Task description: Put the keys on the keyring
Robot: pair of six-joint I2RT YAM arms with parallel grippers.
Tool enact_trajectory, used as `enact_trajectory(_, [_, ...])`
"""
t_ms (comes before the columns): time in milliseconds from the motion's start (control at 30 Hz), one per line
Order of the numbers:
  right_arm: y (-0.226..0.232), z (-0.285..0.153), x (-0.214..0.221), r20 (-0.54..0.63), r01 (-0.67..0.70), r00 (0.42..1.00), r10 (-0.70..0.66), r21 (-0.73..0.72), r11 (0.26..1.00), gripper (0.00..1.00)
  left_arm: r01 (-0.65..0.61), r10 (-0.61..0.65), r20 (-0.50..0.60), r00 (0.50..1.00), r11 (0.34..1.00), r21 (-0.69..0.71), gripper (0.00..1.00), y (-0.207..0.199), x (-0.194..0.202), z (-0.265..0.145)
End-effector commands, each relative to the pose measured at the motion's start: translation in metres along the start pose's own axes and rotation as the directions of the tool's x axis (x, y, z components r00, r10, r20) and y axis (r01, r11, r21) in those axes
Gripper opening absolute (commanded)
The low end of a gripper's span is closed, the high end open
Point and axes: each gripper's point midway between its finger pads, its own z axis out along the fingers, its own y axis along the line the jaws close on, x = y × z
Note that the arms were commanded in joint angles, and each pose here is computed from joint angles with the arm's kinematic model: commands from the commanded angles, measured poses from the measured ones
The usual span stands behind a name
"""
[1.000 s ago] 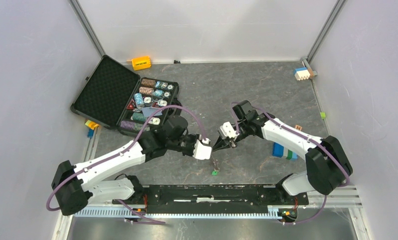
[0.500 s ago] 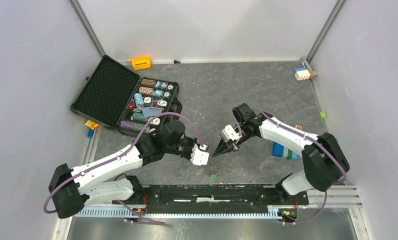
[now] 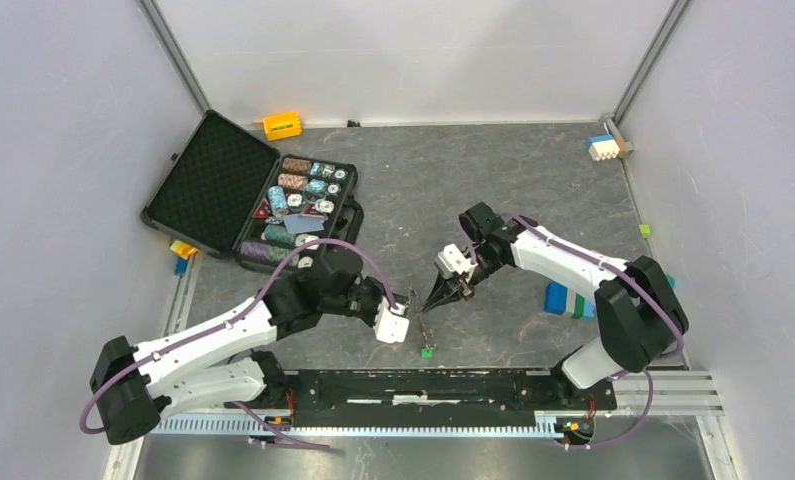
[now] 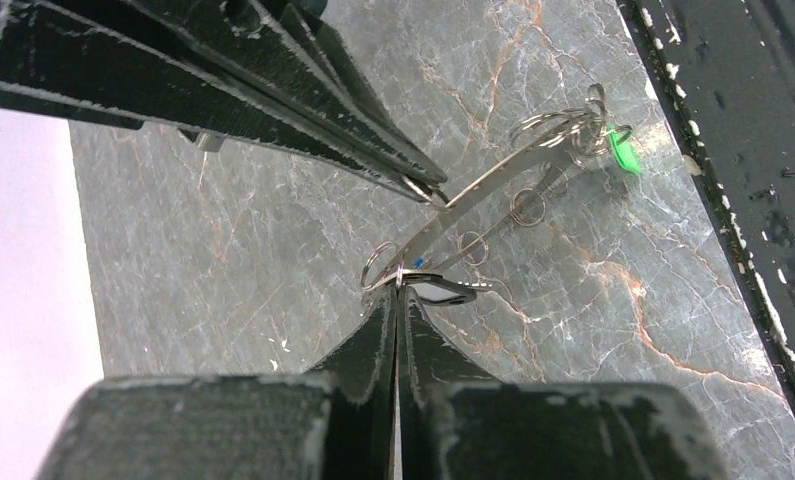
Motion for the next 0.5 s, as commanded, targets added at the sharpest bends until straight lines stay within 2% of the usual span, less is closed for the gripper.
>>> enact_trajectory(0, [0.001, -0.003, 0.000, -0.056, 0.137, 0.989, -0.139, -0.040, 0.990, 0.00, -0.082, 0.082, 0.057, 0.995, 0.997, 0.001, 0.02, 0.008, -0.019, -0.004])
enact_trajectory(167, [-0.014, -0.009, -0.012, -0.112, 0.209, 0.971, -0.210, -0.021, 0.978, 0.00, -0.046, 0.044, 0.073, 0.996, 0.999, 0.024, 0.02, 0.008, -0.026, -0.008])
enact_trajectory(300, [-0.021, -0.014, -0.011, -0.198, 0.308, 0.932, -0.304, -0.009, 0.951, 0.00, 0.017, -0.019, 0.079, 0.997, 1.000, 0.022, 0.02, 0.012, -0.032, -0.010])
enact_trajectory(467, [-0.023, -0.017, -0.018, -0.238, 0.385, 0.895, -0.378, -0.019, 0.923, 0.00, 0.051, -0.051, 0.069, 0.996, 0.999, 0.008, 0.02, 0.017, -0.033, -0.011])
